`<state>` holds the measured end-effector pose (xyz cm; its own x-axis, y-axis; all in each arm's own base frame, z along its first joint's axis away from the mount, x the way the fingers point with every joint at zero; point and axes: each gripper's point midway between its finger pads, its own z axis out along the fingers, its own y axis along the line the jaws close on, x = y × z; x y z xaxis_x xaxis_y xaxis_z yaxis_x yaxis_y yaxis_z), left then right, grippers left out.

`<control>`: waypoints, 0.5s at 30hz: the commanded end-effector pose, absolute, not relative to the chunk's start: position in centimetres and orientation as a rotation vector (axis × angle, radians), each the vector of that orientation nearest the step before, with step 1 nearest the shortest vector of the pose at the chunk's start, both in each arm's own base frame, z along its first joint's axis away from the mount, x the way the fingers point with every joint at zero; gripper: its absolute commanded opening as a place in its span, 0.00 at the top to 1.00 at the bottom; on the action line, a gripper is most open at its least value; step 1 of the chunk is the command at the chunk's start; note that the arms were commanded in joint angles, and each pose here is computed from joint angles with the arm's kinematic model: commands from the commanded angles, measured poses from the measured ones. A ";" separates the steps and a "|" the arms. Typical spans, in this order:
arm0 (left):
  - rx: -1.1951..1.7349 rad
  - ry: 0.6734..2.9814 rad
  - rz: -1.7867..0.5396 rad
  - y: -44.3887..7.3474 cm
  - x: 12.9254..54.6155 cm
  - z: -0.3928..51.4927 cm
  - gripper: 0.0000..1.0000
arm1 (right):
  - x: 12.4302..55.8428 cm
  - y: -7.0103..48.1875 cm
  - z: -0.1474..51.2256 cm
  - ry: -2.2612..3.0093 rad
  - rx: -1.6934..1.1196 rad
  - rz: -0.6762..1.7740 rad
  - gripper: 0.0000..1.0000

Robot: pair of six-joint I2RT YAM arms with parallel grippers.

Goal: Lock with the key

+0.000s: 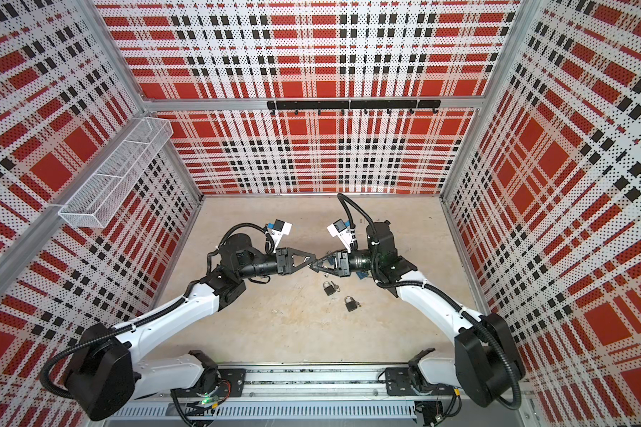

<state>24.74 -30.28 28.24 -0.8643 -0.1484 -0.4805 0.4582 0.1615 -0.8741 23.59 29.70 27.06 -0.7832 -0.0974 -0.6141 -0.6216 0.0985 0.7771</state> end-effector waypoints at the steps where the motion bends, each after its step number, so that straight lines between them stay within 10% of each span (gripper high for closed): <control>1: 0.346 1.929 -1.791 -29.9 23.7 29.8 0.77 | 24.8 30.0 28.8 1.902 -0.719 1.679 1.00; 15: 0.338 1.931 -1.778 -29.5 23.9 29.4 0.92 | 24.8 30.0 29.4 1.890 -0.713 1.688 1.00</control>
<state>24.77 -29.61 28.50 -0.8551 -0.1571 -0.4941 0.4722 0.1576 -0.8673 23.80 29.79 27.60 -0.7851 -0.0908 -0.6126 -0.6192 0.0974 0.7792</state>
